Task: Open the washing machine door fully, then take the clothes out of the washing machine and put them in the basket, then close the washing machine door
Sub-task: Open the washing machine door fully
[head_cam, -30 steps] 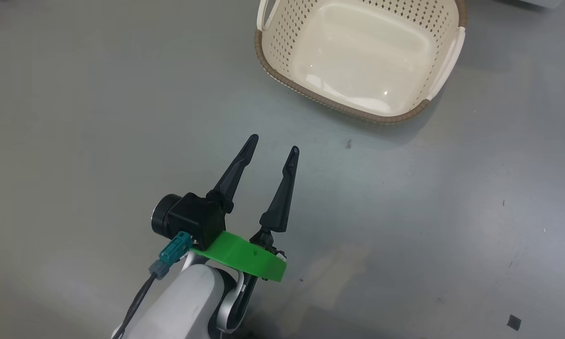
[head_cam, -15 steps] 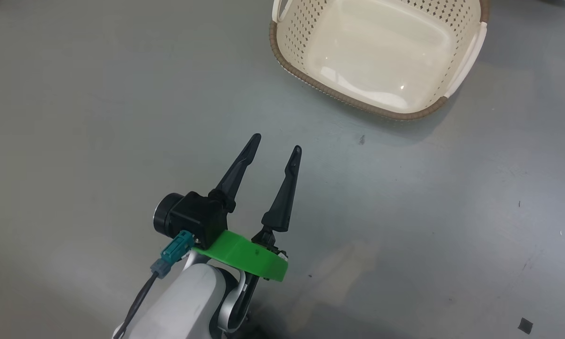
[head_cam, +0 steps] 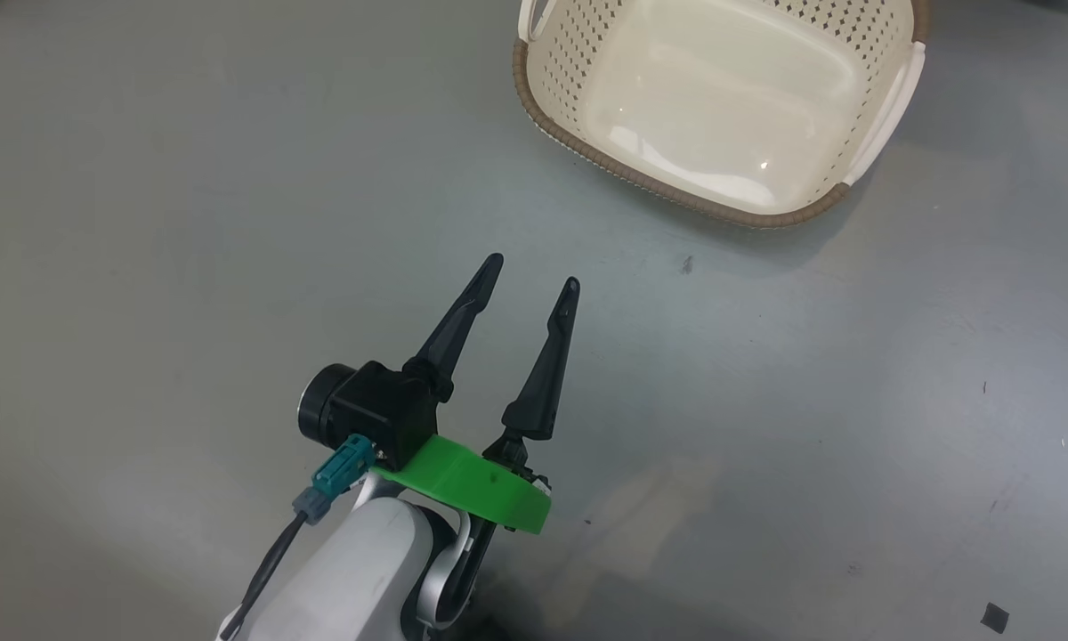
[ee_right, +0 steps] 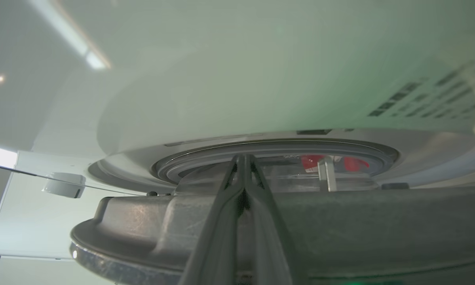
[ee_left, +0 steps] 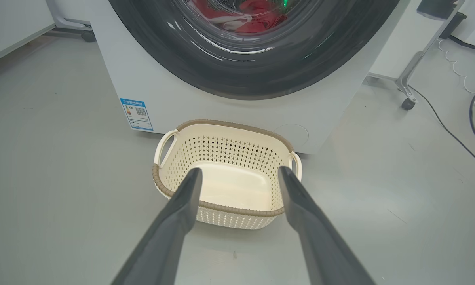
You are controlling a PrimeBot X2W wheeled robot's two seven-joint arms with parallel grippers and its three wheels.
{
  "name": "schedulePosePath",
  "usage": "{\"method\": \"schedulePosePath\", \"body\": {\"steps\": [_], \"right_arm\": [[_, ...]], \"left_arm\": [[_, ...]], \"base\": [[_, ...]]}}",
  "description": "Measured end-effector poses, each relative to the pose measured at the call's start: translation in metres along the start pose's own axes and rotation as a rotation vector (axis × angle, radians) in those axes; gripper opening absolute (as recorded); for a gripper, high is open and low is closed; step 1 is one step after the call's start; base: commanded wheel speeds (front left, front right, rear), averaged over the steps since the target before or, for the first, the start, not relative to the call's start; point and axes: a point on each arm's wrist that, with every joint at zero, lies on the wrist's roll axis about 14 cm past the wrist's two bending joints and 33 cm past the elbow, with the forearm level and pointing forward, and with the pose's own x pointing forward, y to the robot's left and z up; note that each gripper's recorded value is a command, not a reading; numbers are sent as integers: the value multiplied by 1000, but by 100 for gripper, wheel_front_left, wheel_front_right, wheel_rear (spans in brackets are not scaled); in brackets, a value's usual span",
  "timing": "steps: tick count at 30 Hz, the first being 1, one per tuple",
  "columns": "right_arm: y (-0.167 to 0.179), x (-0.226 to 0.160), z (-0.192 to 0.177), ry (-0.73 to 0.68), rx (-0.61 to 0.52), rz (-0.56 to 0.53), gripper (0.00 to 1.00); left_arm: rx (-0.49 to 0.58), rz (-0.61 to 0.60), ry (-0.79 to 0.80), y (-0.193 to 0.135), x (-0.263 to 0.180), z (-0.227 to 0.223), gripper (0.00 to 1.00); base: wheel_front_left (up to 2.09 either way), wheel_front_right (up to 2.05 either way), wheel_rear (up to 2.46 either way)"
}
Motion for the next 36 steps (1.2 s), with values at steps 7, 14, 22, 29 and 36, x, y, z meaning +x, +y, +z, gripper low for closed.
{"method": "schedulePosePath", "body": {"steps": [7, 14, 22, 29, 36], "right_arm": [[-8, -2, -2, 20, 10, -33, 0], [-7, -5, -4, 34, 19, -50, 0], [-13, -15, -12, 54, 40, -86, 0], [-19, -25, -27, 84, 67, -121, 0], [-18, -34, -43, 127, 76, -139, 0]], "left_arm": [[0, -2, 0, -1, 0, 0, 100], [3, 0, -12, 0, 0, 4, 100], [12, -8, -30, -2, -2, 11, 100], [20, -24, -47, -7, -5, 17, 100], [37, -36, -68, -12, -8, 25, 100]], "base": [[0, 0, 0], [0, 0, 0], [0, 0, 0], [0, 0, 0], [0, 0, 0]]}}
